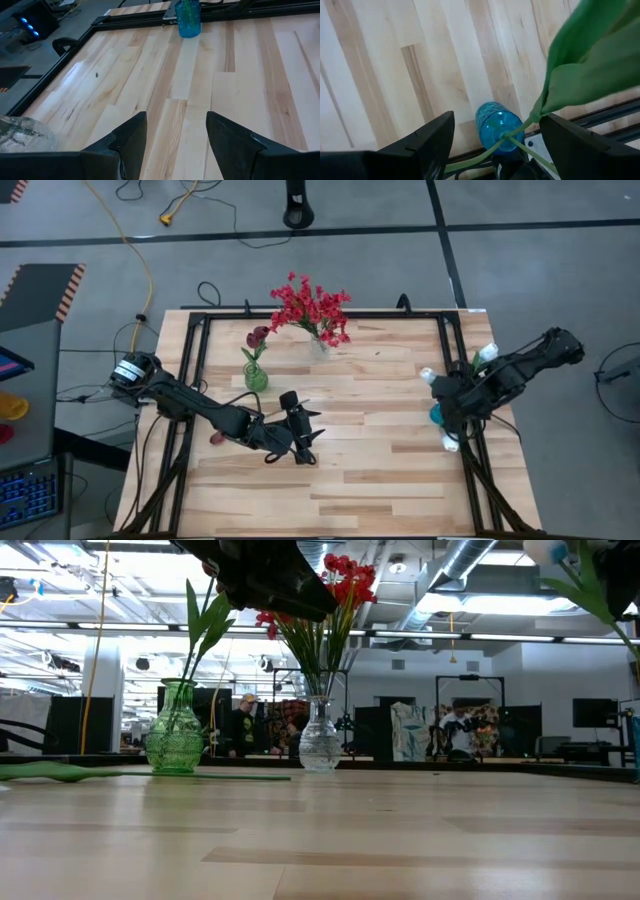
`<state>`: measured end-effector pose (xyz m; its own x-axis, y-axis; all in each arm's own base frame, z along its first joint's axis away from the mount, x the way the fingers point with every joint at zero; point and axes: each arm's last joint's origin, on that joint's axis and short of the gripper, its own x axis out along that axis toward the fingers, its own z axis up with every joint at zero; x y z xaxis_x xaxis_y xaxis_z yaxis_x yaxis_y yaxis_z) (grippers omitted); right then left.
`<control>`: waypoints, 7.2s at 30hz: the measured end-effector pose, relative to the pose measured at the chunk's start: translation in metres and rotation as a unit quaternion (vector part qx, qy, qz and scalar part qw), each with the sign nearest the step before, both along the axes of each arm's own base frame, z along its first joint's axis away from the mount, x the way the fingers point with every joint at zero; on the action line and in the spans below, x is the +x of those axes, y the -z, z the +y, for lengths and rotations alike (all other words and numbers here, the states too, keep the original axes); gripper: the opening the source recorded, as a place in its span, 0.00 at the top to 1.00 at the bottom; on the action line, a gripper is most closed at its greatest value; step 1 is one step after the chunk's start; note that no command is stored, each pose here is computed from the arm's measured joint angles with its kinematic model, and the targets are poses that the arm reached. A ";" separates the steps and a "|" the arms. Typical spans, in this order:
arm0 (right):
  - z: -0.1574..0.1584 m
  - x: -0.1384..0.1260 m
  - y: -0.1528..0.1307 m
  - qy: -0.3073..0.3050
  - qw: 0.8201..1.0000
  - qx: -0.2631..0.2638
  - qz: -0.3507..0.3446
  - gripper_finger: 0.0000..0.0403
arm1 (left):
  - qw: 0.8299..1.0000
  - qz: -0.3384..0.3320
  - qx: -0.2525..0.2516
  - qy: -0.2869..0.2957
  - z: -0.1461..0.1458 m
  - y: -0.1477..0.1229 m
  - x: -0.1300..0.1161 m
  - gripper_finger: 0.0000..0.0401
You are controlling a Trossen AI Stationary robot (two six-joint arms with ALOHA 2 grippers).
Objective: Sort flowers into vase by color
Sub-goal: Move the blue vase to the top of the table, then put the dark red tulip into the green vase
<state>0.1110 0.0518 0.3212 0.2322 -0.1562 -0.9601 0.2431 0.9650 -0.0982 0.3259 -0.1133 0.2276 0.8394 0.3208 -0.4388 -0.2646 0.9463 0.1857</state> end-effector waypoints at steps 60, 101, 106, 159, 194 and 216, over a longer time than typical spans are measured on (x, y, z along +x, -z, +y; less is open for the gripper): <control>-0.001 0.006 0.036 -0.016 0.996 -0.046 0.079 0.21 | 1.000 0.000 0.000 0.000 0.000 0.000 0.000 0.52; -0.025 0.001 0.050 0.010 0.988 -0.134 0.081 0.21 | 1.000 0.000 0.000 0.000 0.000 0.000 0.000 0.52; -0.034 0.003 0.050 0.015 0.985 -0.142 0.093 0.21 | 1.000 0.000 0.000 0.000 0.000 0.000 0.000 0.52; -0.057 -0.056 -0.061 0.067 0.977 -0.089 -0.184 0.21 | 1.000 0.000 0.000 0.000 0.000 0.000 0.000 0.52; -0.009 -0.020 -0.102 -0.171 0.889 0.205 -0.371 0.21 | 0.999 -0.012 -0.032 -0.017 0.000 0.000 0.000 0.52; 0.082 -0.017 -0.084 -0.232 0.895 0.222 -0.308 0.21 | 0.999 -0.017 -0.044 -0.023 0.000 0.000 0.000 0.52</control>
<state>0.0938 0.1336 0.4054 0.6800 0.4598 -0.5711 -0.3189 0.8869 0.3344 0.3259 -0.1133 0.2276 0.8395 0.3210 -0.4385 -0.3129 0.9452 0.0929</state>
